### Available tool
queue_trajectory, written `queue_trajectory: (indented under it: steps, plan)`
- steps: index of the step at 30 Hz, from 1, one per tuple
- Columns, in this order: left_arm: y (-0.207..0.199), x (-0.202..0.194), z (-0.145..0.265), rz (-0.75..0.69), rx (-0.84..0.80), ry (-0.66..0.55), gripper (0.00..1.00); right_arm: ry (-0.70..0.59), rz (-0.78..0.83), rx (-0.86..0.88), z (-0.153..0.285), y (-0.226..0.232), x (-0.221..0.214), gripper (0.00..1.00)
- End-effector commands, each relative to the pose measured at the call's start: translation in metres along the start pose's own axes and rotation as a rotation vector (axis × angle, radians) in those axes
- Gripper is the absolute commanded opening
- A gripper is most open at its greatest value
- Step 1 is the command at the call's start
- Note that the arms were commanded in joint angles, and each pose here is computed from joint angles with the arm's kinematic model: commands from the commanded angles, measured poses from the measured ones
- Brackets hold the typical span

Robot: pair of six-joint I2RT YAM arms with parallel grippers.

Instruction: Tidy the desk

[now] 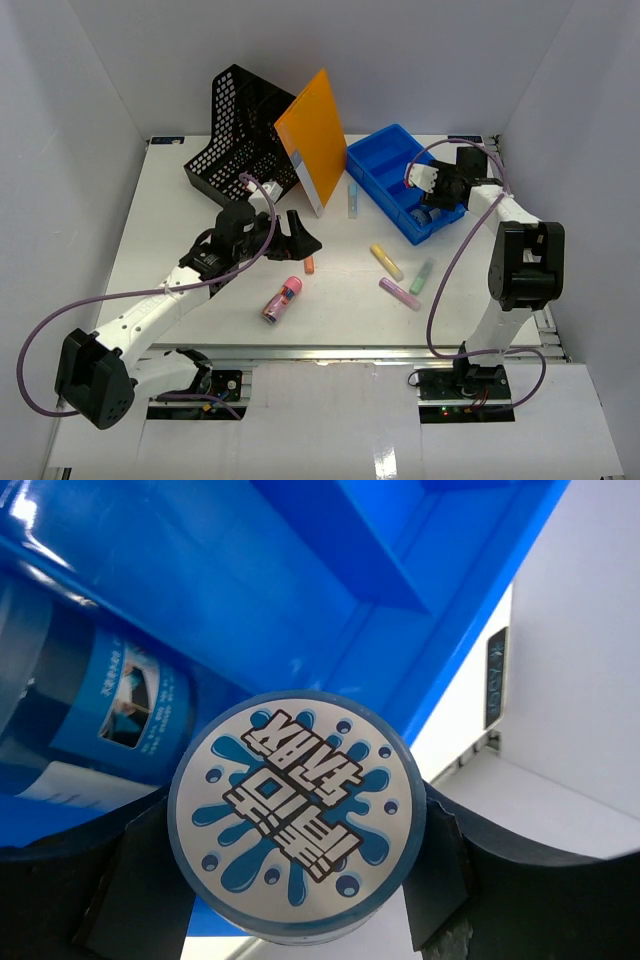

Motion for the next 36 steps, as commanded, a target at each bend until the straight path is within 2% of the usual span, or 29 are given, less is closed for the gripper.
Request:
queue_trajectory:
  steps: [1,5,9,13,20,24,28,36]
  plan:
    - [0.001,0.000,0.007,-0.033,0.004,-0.023,0.98,0.021,0.110,-0.090,0.005,-0.032,0.012,0.48]
    - [0.003,-0.003,0.007,-0.038,0.011,-0.016,0.98,0.021,0.101,-0.080,0.004,-0.034,0.013,0.55]
    - [0.003,-0.005,0.008,-0.040,0.013,-0.014,0.98,0.023,0.046,-0.069,0.002,-0.036,0.012,0.54]
    - [0.003,-0.004,0.011,-0.041,0.012,-0.019,0.98,-0.012,-0.147,-0.068,0.000,-0.045,0.016,0.52]
    - [0.001,-0.003,0.014,-0.043,0.010,-0.024,0.98,-0.058,-0.477,-0.063,-0.002,-0.053,0.006,0.53]
    - [0.000,-0.002,0.014,-0.040,0.005,-0.024,0.98,-0.095,-0.584,-0.030,-0.007,-0.048,0.000,0.54]
    - [-0.001,-0.002,0.014,-0.039,0.002,-0.025,0.98,-0.127,-0.651,-0.015,-0.008,-0.041,-0.004,0.54]
    - [0.000,-0.003,0.011,-0.033,-0.001,-0.014,0.98,-0.189,-0.713,-0.014,-0.011,-0.023,-0.003,0.62]
Point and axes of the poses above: each gripper's point midway between its finger pads, its own z axis back along the fingers, its own y axis along the line the jaws close on, x = y × z, the point moved 5 cm from there along z, back along the fingers, and after that the axes turned 5 degrees about -z, right-handed, at the moved point
